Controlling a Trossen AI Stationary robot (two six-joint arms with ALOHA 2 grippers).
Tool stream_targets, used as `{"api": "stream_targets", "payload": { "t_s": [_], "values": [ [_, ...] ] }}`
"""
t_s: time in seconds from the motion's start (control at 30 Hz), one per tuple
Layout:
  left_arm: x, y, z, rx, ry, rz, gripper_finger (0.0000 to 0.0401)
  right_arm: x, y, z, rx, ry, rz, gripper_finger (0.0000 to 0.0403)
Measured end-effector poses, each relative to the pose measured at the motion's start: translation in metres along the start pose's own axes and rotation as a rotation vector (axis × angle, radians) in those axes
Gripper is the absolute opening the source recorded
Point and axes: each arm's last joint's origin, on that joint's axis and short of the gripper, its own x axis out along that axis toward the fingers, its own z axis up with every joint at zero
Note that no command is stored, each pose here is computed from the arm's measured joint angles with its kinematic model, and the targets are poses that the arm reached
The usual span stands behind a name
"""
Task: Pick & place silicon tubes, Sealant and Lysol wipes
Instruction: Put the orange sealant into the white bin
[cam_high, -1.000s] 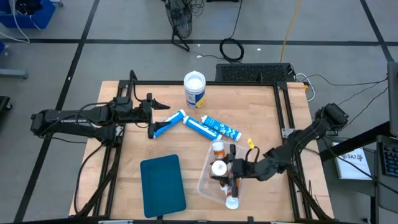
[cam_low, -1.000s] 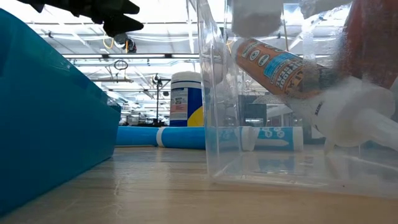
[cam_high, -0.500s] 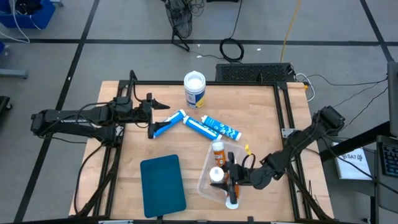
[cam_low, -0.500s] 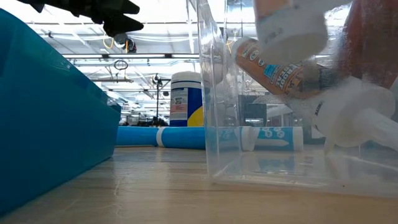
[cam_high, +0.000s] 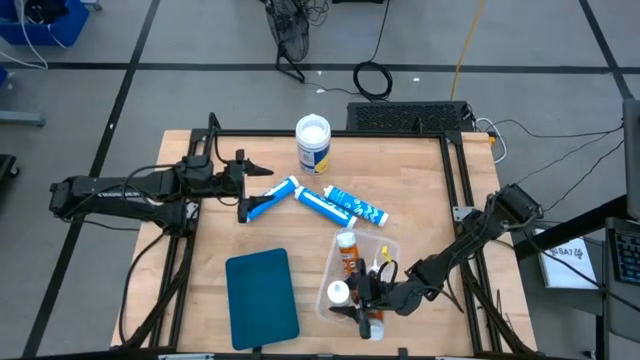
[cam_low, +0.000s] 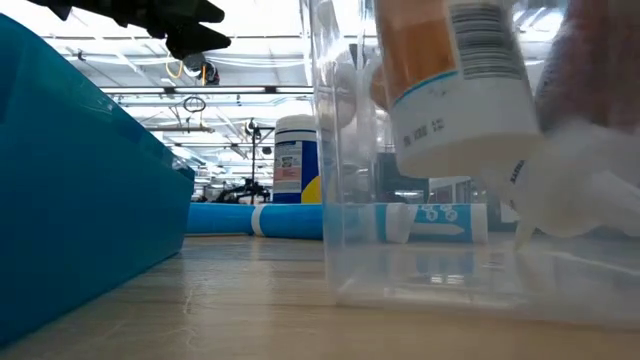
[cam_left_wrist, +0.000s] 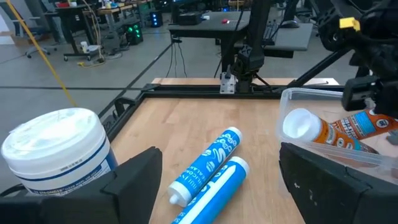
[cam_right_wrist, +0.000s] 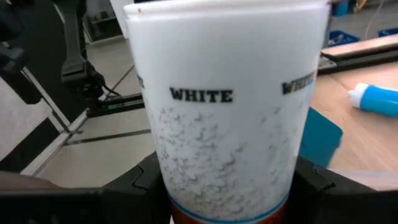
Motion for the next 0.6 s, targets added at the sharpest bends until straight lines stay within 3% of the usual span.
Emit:
{"api": "stream_targets", "payload": {
  "t_s": [0.47,0.6],
  "values": [
    [0.0,0.0,0.0,-0.001,0.0,0.0,0.0314,0.008,-0.001,-0.017,-0.045,0.035,-0.006,0.0194],
    [0.0,0.0,0.0,0.0,0.0,0.0,0.0311,0.007,0.0,-0.015,-0.032,0.017,-0.002,0.0275]
  ]
}}
